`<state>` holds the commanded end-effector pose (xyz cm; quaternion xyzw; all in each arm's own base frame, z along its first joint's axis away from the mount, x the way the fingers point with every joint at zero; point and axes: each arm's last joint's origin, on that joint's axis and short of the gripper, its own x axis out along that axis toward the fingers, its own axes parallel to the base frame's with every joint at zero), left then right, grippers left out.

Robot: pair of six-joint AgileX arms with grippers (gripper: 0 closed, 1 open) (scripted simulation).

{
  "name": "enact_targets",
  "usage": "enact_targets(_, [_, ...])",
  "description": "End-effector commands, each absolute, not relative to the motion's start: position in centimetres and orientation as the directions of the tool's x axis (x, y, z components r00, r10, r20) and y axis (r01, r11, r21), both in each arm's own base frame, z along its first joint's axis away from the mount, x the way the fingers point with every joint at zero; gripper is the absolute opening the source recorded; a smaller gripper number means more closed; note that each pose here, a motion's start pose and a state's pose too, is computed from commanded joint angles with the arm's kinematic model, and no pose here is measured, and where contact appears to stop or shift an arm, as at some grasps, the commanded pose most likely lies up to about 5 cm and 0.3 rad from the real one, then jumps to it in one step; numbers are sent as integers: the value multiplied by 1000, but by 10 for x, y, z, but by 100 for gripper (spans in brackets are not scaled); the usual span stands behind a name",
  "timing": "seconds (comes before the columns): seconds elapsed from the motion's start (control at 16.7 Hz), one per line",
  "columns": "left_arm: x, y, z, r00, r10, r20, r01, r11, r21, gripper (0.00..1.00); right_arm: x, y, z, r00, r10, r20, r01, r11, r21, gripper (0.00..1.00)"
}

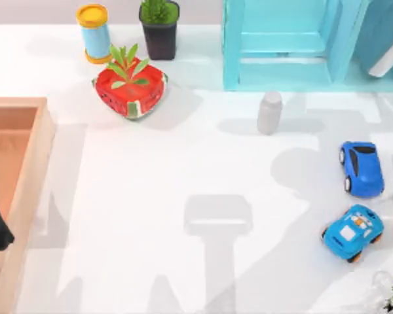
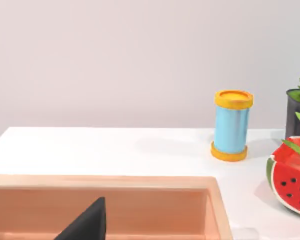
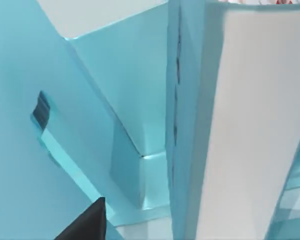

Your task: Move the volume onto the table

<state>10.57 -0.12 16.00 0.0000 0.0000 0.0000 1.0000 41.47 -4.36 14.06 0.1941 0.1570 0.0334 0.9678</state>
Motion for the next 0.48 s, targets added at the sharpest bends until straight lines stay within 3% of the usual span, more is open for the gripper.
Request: enact_targets(0.48, [106, -1, 160, 1000, 0, 0, 0, 1000, 0, 100, 478, -32, 107, 948, 128, -293, -5, 922, 386, 100])
